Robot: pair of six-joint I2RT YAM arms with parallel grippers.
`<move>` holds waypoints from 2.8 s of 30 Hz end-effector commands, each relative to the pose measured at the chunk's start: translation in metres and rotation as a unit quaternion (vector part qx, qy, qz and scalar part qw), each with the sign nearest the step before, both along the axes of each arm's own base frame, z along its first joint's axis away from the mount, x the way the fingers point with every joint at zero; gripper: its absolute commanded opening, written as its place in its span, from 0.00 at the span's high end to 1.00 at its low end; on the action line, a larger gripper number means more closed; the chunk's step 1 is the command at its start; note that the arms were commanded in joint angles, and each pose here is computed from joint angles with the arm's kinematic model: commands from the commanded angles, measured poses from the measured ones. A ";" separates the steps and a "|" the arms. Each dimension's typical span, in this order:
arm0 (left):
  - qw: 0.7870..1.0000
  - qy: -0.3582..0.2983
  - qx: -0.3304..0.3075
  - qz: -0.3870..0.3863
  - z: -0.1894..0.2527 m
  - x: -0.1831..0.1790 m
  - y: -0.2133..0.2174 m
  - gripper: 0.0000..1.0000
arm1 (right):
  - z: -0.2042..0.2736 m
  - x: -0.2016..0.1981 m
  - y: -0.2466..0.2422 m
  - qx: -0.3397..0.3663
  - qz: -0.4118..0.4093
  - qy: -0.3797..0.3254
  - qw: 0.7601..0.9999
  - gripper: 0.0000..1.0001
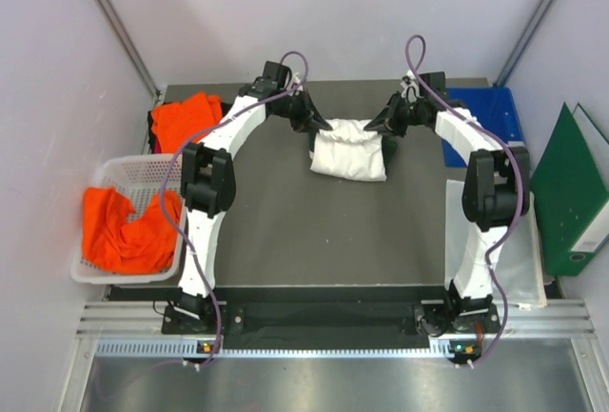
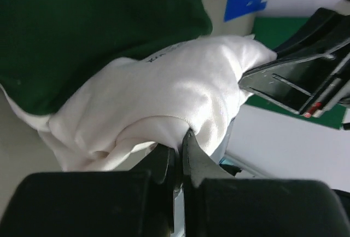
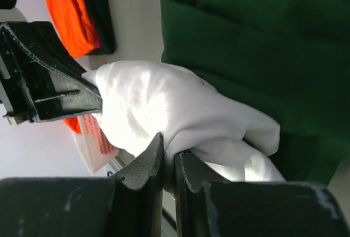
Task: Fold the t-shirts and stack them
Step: Fold the long partially folded tshirt into a neat square, then smooth out wrinkles on the folded tshirt
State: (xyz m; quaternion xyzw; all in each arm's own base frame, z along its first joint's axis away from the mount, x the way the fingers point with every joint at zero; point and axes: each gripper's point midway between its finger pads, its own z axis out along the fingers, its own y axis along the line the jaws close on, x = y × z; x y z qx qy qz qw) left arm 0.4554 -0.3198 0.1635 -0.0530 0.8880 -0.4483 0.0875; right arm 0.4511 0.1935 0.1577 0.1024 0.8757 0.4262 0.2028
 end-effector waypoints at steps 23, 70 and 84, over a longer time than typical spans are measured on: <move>0.987 -0.071 -0.140 0.023 0.004 0.088 0.061 0.01 | 0.050 0.115 -0.078 -0.097 -0.230 -0.159 0.955 0.00; 0.995 -0.010 0.009 -0.095 -0.050 -0.038 0.039 1.00 | -0.049 -0.044 -0.032 -0.063 -0.067 0.073 0.993 0.97; 0.988 0.060 0.069 -0.124 -0.107 -0.069 0.054 1.00 | -0.092 -0.086 -0.040 -0.100 -0.053 0.146 0.983 1.00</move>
